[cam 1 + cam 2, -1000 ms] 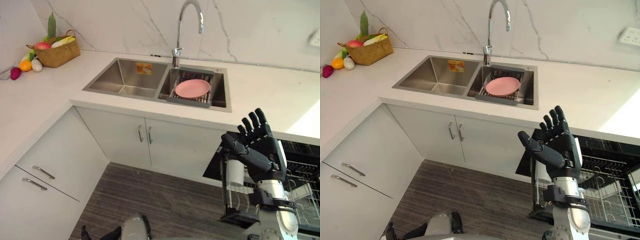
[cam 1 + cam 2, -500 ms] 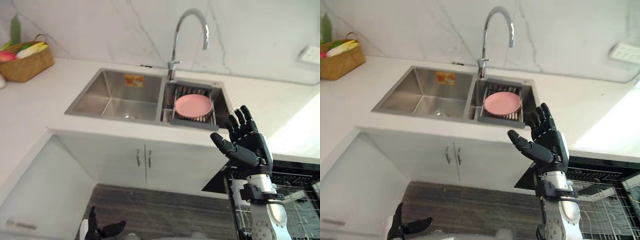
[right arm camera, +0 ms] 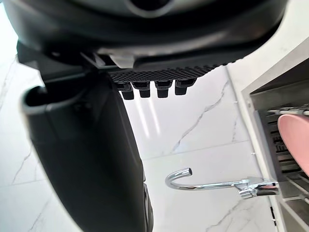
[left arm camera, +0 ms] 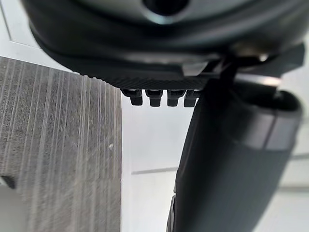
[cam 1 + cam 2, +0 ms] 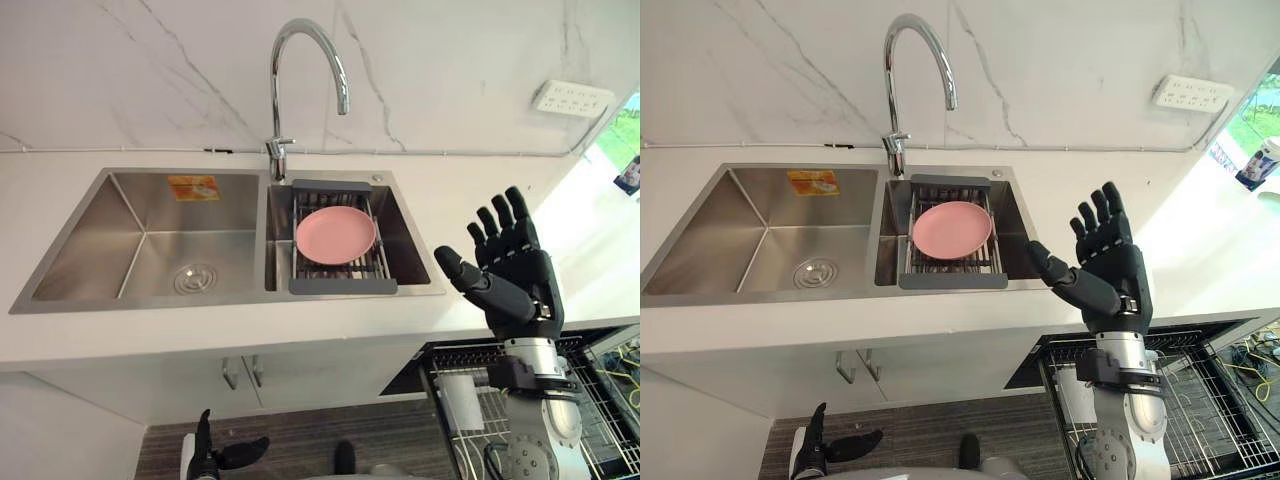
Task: Walk over to the sink, pick up the cup, carry it to the dishwasher, place the cup inside the dishwasher, then close the dishwasher door
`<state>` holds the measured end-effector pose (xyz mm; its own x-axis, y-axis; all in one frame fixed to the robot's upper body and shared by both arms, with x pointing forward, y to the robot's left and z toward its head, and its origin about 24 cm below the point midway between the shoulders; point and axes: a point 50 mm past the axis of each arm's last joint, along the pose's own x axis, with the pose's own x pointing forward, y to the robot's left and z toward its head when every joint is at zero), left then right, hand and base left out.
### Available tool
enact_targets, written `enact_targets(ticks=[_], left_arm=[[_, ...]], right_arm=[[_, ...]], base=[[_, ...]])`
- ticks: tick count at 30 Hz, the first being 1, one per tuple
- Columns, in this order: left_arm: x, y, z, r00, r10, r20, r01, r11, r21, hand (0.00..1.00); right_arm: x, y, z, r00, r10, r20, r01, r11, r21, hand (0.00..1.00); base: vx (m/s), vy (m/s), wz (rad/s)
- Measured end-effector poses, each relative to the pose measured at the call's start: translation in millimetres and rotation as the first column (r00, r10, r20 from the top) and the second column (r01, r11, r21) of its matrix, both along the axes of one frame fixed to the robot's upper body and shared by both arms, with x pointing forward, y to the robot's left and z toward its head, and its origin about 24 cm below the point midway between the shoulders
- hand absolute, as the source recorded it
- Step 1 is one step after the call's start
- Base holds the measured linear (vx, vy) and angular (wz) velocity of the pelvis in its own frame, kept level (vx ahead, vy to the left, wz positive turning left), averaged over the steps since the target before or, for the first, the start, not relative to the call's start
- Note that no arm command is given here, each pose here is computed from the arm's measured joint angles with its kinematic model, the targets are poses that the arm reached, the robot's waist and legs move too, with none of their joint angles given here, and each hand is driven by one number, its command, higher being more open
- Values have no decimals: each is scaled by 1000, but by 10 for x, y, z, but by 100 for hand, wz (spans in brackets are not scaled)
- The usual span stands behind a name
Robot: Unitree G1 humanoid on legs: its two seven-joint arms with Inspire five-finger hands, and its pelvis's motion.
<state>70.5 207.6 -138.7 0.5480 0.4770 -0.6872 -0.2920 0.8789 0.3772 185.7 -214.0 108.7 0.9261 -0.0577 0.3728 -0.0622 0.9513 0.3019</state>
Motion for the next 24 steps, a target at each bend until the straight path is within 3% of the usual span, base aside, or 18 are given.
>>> enact_targets(ticks=[7, 13, 17, 24], left_arm=[[-148, 113, -1, 994, 110, -9, -109, 993, 48, 100], [-528, 91, -38, 981, 173, -92, -168, 984, 60, 100], [-403, 139, -34, 983, 167, -78, -162, 985, 65, 100], [-220, 186, -89, 990, 90, -106, -85, 995, 50, 100]], right_arm=[[13, -40, 20, 999, -39, -19, 36, 993, -109, 100], [33, 108, 158, 998, -62, -3, 55, 917, -395, 100], [-24, 194, 384, 995, -41, 92, 88, 794, -602, 100], [246, 287, 440, 993, 29, 117, 91, 452, -887, 100]], base=[[64, 33, -4], [32, 96, -49], [114, 117, -3], [81, 35, 11]])
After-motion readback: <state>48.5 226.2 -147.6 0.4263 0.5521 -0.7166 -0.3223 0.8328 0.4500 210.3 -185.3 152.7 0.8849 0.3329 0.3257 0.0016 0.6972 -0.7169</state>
